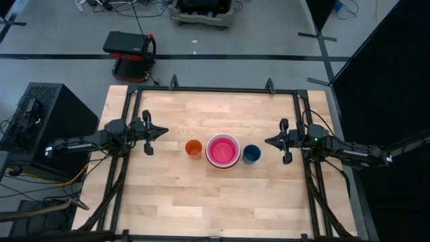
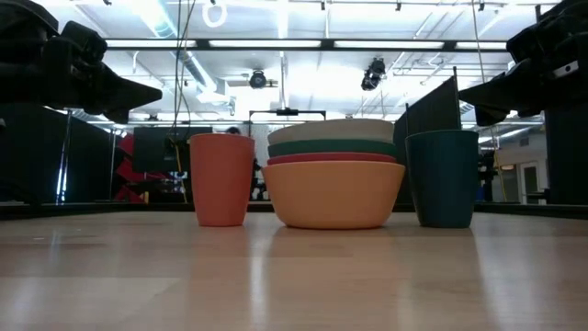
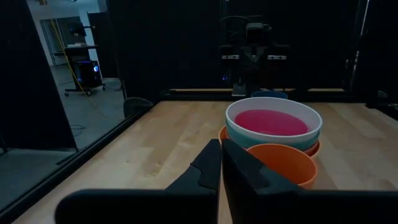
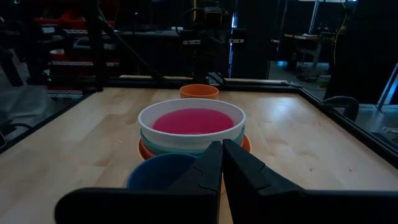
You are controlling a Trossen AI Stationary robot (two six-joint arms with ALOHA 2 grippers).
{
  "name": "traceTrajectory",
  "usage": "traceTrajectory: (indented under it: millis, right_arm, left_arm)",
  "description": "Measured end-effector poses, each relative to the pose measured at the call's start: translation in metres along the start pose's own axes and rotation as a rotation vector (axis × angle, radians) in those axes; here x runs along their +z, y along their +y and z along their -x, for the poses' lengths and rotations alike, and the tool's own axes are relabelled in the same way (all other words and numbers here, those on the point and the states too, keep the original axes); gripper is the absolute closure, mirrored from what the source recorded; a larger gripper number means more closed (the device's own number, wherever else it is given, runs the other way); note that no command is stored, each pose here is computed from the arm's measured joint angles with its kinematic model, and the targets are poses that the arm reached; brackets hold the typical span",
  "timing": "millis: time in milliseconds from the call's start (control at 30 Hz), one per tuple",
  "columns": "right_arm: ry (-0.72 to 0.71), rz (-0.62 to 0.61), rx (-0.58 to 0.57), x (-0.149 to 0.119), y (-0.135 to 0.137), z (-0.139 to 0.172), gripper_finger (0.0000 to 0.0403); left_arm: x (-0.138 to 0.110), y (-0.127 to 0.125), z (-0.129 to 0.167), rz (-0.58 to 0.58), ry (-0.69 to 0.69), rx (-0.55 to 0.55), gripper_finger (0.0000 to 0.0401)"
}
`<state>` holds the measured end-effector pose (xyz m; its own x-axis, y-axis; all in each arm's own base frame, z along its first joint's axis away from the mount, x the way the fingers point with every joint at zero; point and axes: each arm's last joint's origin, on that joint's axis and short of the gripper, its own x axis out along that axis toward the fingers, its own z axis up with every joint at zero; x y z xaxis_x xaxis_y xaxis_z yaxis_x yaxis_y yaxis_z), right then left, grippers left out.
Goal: Nest bowls inside each other
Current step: Return to Home Position
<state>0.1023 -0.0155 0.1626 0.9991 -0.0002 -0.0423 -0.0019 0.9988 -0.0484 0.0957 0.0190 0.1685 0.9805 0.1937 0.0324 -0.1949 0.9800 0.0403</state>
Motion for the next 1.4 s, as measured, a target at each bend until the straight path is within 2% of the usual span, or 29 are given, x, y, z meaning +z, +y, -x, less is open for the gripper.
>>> traceTrajectory:
  millis: [1400]
  right_arm:
    - [0.0, 0.0, 0.0, 0.0, 0.0, 0.0, 0.0403]
  left_arm:
    - [0.0, 0.0, 0.0, 0.0, 0.0, 0.0, 0.0398]
